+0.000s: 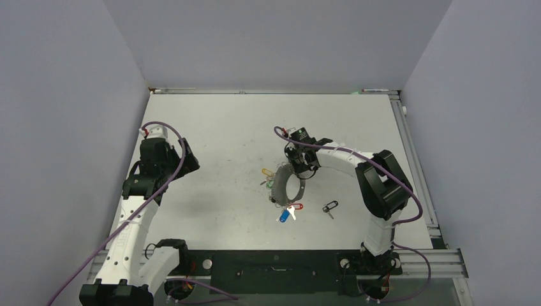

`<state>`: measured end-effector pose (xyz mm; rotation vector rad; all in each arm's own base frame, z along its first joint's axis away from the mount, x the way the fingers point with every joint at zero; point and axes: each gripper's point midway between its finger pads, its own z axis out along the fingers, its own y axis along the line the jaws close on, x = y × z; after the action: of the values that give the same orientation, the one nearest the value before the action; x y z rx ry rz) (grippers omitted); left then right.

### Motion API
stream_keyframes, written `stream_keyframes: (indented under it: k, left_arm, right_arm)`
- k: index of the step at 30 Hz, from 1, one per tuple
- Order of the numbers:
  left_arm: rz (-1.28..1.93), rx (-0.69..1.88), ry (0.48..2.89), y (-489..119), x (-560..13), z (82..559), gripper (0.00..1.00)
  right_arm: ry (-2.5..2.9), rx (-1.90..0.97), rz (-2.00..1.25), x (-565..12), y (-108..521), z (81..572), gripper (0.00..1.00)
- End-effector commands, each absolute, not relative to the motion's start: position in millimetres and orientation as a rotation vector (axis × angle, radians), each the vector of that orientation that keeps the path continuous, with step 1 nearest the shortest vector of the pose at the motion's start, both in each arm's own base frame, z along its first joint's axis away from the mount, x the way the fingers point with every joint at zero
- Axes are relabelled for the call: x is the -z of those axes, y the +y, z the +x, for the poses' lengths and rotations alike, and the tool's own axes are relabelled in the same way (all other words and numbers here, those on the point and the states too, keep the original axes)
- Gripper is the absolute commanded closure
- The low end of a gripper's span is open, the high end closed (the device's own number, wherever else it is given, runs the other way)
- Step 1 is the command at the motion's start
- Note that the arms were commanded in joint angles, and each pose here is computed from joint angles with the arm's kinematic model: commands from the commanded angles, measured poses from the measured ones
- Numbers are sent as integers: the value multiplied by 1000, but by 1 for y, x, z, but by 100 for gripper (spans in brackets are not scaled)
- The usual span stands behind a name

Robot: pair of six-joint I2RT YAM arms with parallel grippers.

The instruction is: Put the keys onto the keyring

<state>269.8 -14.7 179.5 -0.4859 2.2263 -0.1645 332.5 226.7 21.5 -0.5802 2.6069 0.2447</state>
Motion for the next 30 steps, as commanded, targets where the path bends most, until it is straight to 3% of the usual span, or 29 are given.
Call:
stream_keyframes:
  k: [1, 19, 30]
  left_arm:
    - [-466, 181, 2172, -15, -196, 278, 3]
    - [-465, 180, 2176, -15, -195, 278, 3]
    - [-465, 179, 2176, -15, -195, 278, 2]
  right_arm:
    - [2598, -239, -562, -32, 225, 329, 95]
    - [2452, -725, -480, -114, 270, 299, 95]
    - [2238, -1012, -427, -212, 290, 306, 95]
